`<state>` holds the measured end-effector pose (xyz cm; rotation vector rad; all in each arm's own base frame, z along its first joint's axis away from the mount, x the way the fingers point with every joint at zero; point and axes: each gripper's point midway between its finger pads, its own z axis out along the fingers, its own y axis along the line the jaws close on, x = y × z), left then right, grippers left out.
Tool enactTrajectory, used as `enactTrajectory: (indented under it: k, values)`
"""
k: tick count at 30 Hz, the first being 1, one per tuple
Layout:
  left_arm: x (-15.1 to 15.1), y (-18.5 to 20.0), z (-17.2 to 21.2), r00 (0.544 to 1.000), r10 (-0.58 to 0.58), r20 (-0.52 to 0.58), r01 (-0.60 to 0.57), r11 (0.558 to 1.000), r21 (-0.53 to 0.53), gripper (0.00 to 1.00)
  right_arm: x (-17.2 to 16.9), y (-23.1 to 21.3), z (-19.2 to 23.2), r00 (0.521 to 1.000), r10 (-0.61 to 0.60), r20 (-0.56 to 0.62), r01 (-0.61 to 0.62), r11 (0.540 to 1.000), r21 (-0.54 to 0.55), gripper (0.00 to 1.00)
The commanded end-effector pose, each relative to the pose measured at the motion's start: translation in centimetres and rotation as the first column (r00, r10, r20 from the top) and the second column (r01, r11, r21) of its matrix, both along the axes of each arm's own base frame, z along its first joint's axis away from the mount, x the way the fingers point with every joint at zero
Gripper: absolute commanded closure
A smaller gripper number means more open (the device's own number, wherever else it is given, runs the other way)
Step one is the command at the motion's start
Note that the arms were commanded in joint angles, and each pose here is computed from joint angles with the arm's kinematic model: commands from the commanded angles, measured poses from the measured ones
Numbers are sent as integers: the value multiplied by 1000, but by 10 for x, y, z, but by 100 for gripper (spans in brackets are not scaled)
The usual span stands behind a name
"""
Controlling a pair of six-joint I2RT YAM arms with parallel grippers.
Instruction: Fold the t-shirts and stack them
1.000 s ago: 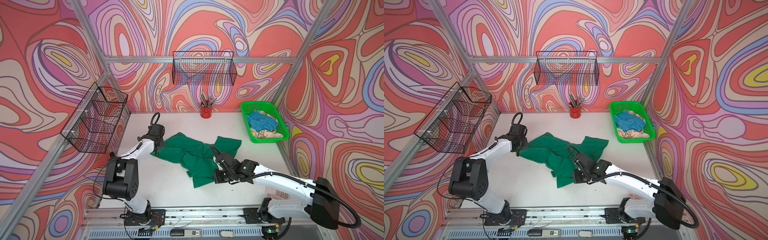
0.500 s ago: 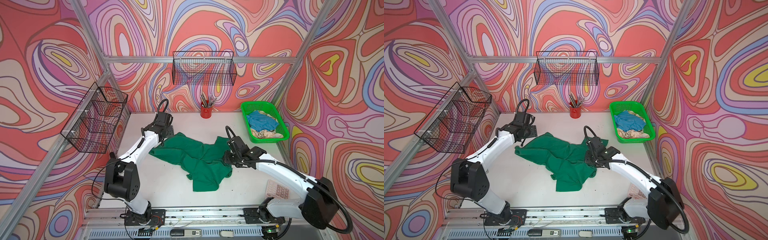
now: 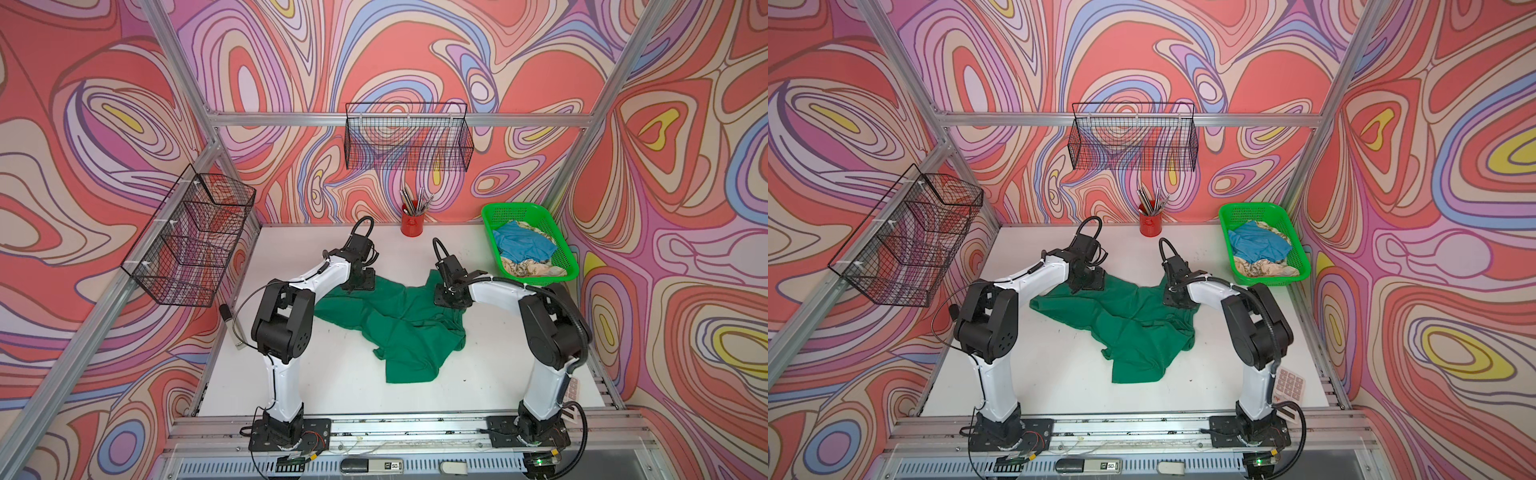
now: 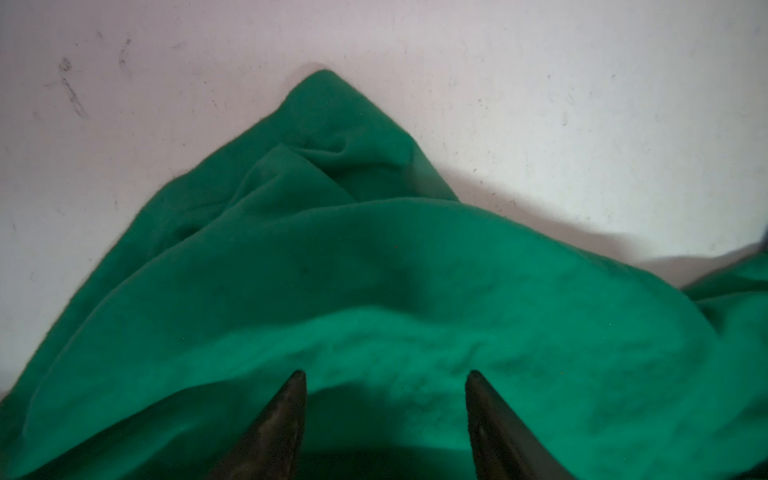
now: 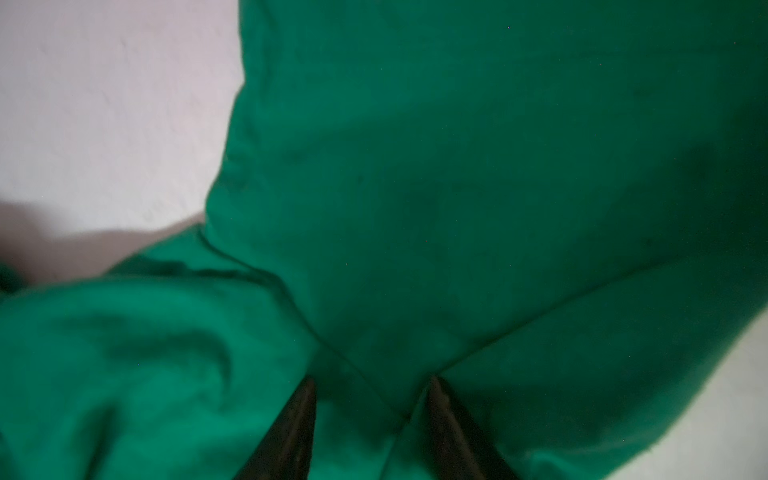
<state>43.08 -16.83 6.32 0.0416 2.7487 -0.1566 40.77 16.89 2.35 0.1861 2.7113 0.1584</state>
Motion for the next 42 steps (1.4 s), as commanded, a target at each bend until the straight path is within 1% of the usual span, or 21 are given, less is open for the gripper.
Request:
enactTrajectory:
  k: [1, 4, 6, 9, 11, 15, 19, 20, 22, 25, 28, 30, 32, 33, 34, 35, 36, 38, 39, 41, 42]
  values:
    - [-4, -1, -16, 999, -9, -53, 9, 1000, -3, 37, 27, 6, -23, 999, 35, -4, -35, 999, -18, 53]
    - [-5, -4, -21, 998, -13, -65, 12, 1000, -12, 37, 65, 20, -22, 995, 88, 54, -88, 996, 2, 51]
    - [-3, -6, -21, 998, -18, -65, 17, 1000, -17, 37, 88, 27, -10, 989, 113, 97, -114, 993, 8, 49]
    - [1, -10, -23, 997, -29, -65, 27, 999, -27, 37, 101, 31, 28, 983, 133, 129, -134, 991, 2, 47]
    - [4, -10, -29, 996, -30, -81, 28, 999, -17, 37, 89, 32, 55, 982, 124, 143, -129, 991, 25, 47]
    - [12, -11, -47, 993, -18, -121, 18, 1000, 6, 37, 38, 30, 72, 988, 111, 110, -121, 989, 81, 46]
    - [24, -13, -62, 988, 6, -153, -2, 1000, 31, 39, -27, 35, 60, 991, 125, 39, -128, 987, 99, 46]
    - [27, -13, -65, 987, 14, -158, -9, 999, 34, 39, -40, 37, 62, 991, 124, 43, -128, 986, 111, 46]
    - [32, -12, -71, 986, 32, -166, -26, 999, 39, 40, -60, 35, 49, 993, 112, 22, -114, 987, 114, 46]
    - [38, -13, -73, 985, 48, -165, -44, 999, 28, 41, -59, 30, 38, 996, 88, 33, -91, 993, 81, 46]
    - [37, -12, -74, 984, 56, -167, -51, 998, 34, 41, -42, 26, 35, 996, 68, 64, -69, 998, 14, 46]
    - [35, -8, -74, 984, 61, -167, -55, 998, 40, 41, -34, 30, 22, 996, 76, 41, -75, 997, -8, 46]
    - [32, -2, -75, 984, 71, -165, -64, 997, 47, 42, -29, 36, 10, 996, 90, 18, -90, 996, -2, 50]
    - [31, 1, -75, 983, 79, -163, -72, 996, 51, 42, -29, 39, 5, 995, 96, 5, -96, 995, 3, 54]
    - [30, 6, -76, 983, 89, -163, -81, 995, 57, 42, -30, 39, 1, 995, 97, -5, -97, 995, 0, 61]
    - [29, 10, -77, 982, 97, -164, -89, 994, 59, 42, -31, 36, -1, 996, 91, -11, -91, 996, -14, 71]
    - [27, 15, -78, 980, 107, -168, -97, 993, 63, 43, -31, 30, 1, 997, 79, -5, -79, 996, -41, 78]
    - [26, 25, -79, 978, 127, -167, -117, 991, 70, 43, -30, 13, 16, 998, 51, 33, -49, 995, -83, 84]
    - [25, 31, -79, 977, 136, -167, -125, 989, 73, 43, -29, 4, 24, 998, 37, 50, -33, 996, -87, 89]
    - [25, 38, -81, 975, 147, -169, -135, 988, 77, 44, -26, -13, 35, 997, 12, 74, -5, 996, -94, 95]
    - [25, 41, -82, 974, 149, -172, -137, 987, 78, 44, -21, -23, 50, 994, -1, 107, 11, 996, -92, 99]
